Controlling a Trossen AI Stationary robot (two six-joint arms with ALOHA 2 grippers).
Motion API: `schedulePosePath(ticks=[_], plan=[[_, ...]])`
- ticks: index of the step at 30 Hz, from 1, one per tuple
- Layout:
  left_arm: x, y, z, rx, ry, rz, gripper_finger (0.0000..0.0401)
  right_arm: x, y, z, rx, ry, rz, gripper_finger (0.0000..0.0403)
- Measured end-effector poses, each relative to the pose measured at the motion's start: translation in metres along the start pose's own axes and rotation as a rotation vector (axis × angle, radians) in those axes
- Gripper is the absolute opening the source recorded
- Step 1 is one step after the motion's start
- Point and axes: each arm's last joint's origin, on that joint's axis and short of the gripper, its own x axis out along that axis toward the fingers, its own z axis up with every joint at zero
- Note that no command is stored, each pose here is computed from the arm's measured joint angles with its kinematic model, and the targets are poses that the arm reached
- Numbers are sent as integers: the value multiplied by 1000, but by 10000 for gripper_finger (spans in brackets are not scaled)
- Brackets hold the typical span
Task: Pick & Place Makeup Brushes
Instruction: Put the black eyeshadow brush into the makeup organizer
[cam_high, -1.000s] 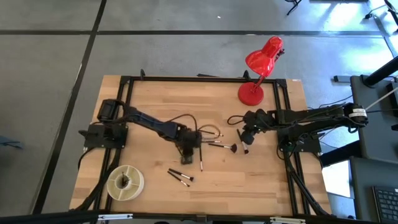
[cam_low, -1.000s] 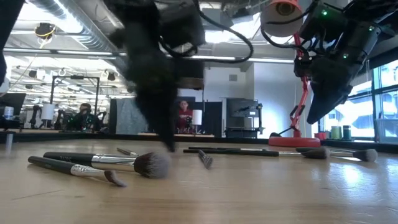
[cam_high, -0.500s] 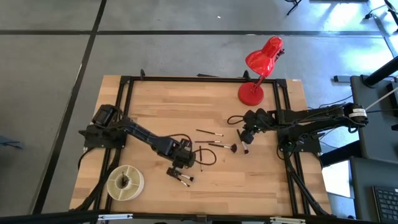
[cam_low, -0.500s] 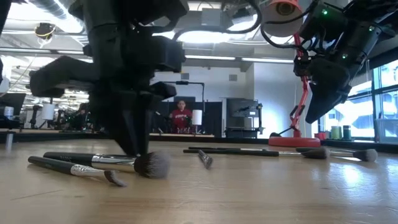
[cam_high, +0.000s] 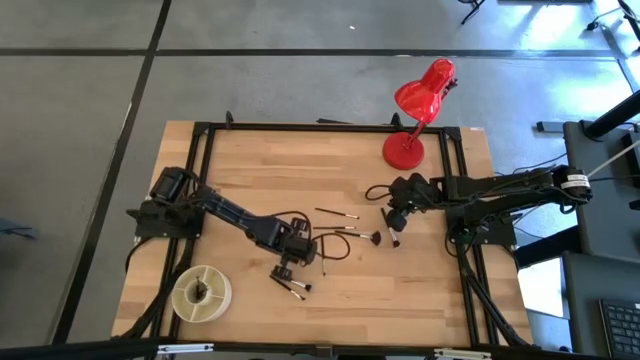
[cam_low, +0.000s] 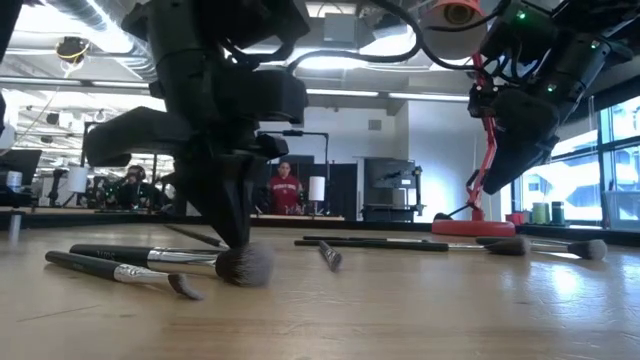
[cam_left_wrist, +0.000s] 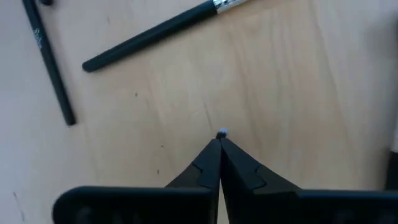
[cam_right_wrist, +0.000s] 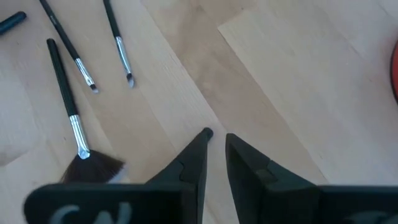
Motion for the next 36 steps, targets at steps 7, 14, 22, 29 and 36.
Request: schedulePosePath(ticks=[7,14,22,29,36], plan=[[-15,1,16,27,-17,1,38,0,0,0,0,0,0,60],[-19,5,18,62,-2,36,100,0,0,0,0,0,0,60],[-6,11,8,41,43,26,129,0,0,0,-1,1,-1,60],[4,11,12,66,14,-29,104,0,0,-1,-2,6,-3,60],[10,8,11,70,30,-45,42,0,0,-1,-2,7,-3,60]])
